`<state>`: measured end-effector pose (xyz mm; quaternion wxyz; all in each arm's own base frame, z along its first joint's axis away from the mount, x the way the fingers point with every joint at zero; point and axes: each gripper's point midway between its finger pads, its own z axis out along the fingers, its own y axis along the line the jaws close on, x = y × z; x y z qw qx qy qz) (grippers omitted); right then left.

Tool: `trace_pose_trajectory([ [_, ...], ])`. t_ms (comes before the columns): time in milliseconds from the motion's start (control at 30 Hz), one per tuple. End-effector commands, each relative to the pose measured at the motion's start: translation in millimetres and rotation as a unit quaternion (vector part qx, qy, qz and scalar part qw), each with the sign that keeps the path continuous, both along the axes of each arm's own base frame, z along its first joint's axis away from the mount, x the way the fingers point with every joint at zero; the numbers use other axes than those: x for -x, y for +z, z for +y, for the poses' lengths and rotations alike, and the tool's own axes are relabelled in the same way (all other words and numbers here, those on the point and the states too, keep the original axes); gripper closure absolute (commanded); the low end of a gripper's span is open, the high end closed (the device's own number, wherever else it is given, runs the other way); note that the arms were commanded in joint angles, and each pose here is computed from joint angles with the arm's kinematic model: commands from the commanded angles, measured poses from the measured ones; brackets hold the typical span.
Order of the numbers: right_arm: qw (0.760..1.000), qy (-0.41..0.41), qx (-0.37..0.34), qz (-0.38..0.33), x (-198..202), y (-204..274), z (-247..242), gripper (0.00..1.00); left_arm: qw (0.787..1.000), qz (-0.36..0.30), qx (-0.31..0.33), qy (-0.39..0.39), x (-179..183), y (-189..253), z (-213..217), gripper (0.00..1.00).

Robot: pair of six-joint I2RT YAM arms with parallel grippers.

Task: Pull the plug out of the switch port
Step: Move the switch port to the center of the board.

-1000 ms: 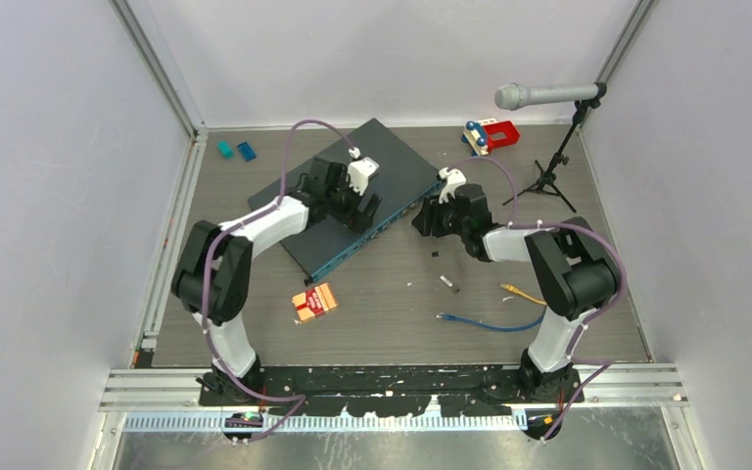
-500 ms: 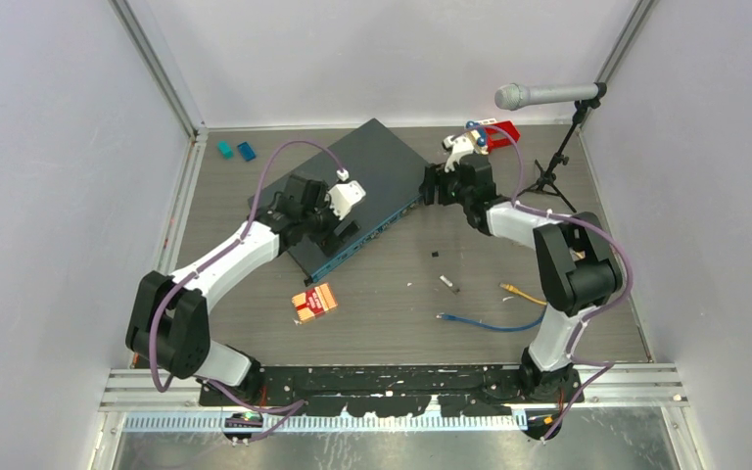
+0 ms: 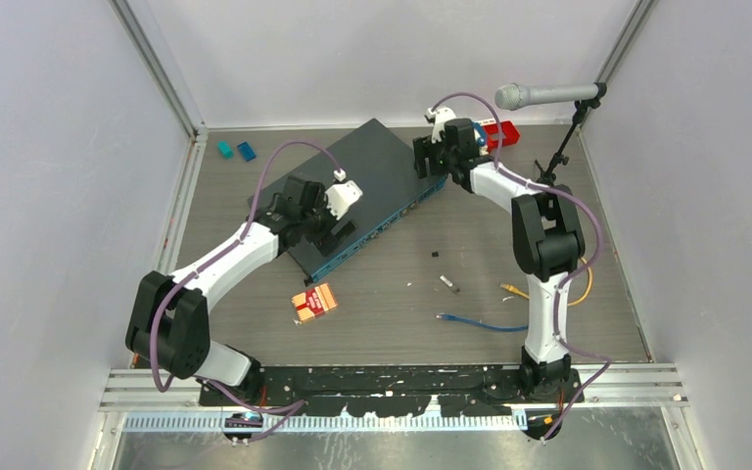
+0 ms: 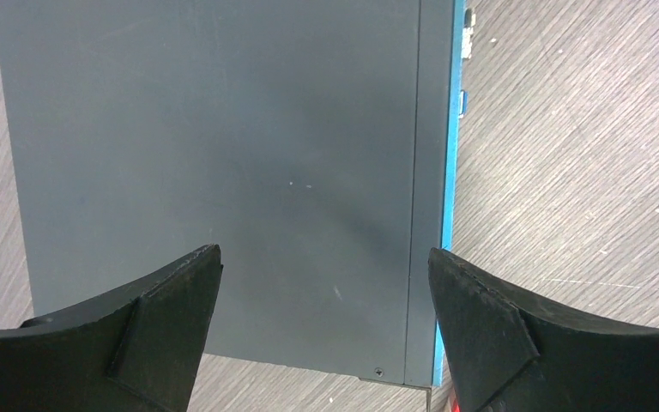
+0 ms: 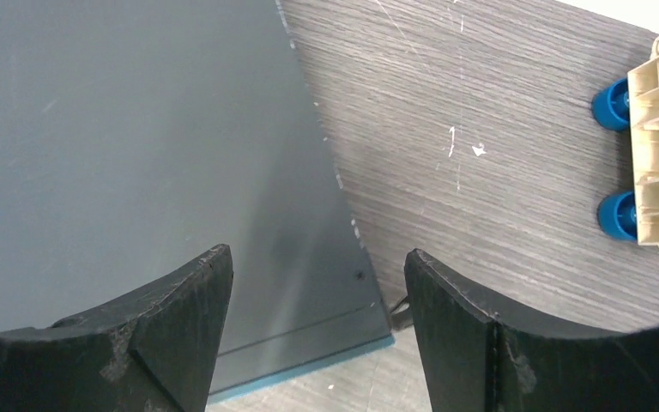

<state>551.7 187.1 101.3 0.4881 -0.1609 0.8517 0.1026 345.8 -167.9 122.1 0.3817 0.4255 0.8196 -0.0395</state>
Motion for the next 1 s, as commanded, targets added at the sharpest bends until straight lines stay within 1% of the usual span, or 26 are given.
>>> trace_pose_trajectory([
  [0,1.000,0.004,0.006,0.025,-15,-5,-3,0.22,1.000,-0.016,0.011,0.023,-6,4,7,0.07],
  [133,0.999,-0.002,-0.007,0.039,-27,-19,-4,0.22,0.999,-0.015,0.013,0.029,-8,3,10,0.07],
  [233,0.997,0.008,-0.045,0.067,-26,-27,2,0.23,0.999,-0.017,0.013,0.033,-9,3,12,0.07],
  [400,0.987,0.035,-0.111,0.115,-13,-36,21,0.29,0.999,-0.022,0.013,0.041,-13,6,15,0.07],
  [533,0.975,0.043,-0.152,0.158,5,-43,33,0.34,0.999,-0.024,0.013,0.045,-15,7,17,0.07],
  [633,0.968,0.046,-0.172,0.175,21,-45,40,0.38,0.998,-0.025,0.016,0.048,-15,8,20,0.07],
  [800,0.963,0.084,-0.175,0.187,57,-39,73,0.43,0.998,-0.026,0.021,0.060,-14,8,25,0.07],
  [967,0.954,0.126,-0.178,0.205,84,-39,108,0.44,0.997,-0.027,0.018,0.063,-8,6,30,0.07],
])
